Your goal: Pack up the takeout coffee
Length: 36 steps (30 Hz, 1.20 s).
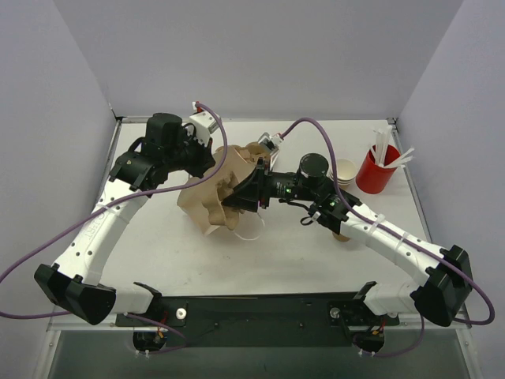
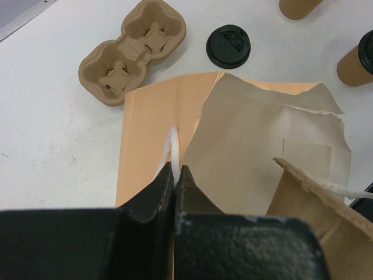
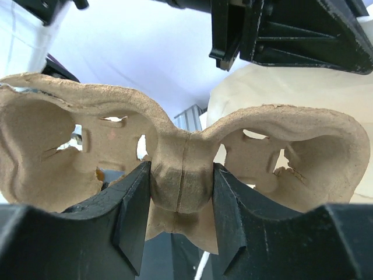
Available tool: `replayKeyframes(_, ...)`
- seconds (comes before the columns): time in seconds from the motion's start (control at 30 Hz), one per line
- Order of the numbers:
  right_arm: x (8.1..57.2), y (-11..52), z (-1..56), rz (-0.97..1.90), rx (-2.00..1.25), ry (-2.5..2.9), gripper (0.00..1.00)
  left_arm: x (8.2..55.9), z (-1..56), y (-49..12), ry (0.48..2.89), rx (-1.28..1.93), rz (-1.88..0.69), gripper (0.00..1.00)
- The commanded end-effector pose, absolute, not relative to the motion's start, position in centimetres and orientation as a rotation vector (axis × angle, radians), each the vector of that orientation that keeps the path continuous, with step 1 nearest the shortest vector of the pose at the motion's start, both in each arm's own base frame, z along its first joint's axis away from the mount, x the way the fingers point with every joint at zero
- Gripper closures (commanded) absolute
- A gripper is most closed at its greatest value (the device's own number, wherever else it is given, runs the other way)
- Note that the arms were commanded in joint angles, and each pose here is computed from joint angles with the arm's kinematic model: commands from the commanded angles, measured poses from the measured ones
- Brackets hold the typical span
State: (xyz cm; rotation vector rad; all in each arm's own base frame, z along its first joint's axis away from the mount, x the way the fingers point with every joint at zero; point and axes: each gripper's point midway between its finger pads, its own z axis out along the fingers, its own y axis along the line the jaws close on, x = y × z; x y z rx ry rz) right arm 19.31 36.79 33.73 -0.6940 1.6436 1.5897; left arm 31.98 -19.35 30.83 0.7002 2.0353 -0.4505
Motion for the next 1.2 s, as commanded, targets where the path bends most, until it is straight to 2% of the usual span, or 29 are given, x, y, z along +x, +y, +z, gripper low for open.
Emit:
replayKeyframes(0.0,19.0,37.2,33.8,1.515,-0.817,1.619,0.62,32.4,33.4,-19.6,1.966,0.690,-0.474,1.00)
replayKeyframes(0.2,20.6,36.5,30.1,1.305,-0.877,1.767,0.62,31.6,34.3,-19.9,1.949,0.711,-0.509,1.00)
replayKeyframes(0.5,22.9,35.8,27.9,1.009,-0.912,1.816,0.62,29.3,34.1,-21.4,1.968,0.793,-0.613,1.00)
replayKeyframes(0.8,23.0,36.6,29.2,0.956,-0.961,1.789,0.62,28.1,32.6,-22.9,2.009,0.847,-0.642,1.00)
replayKeyframes(1.17,24.3,34.7,26.7,0.710,-0.996,1.874,0.62,28.1,33.0,-24.4,2.039,0.802,-0.708,1.00)
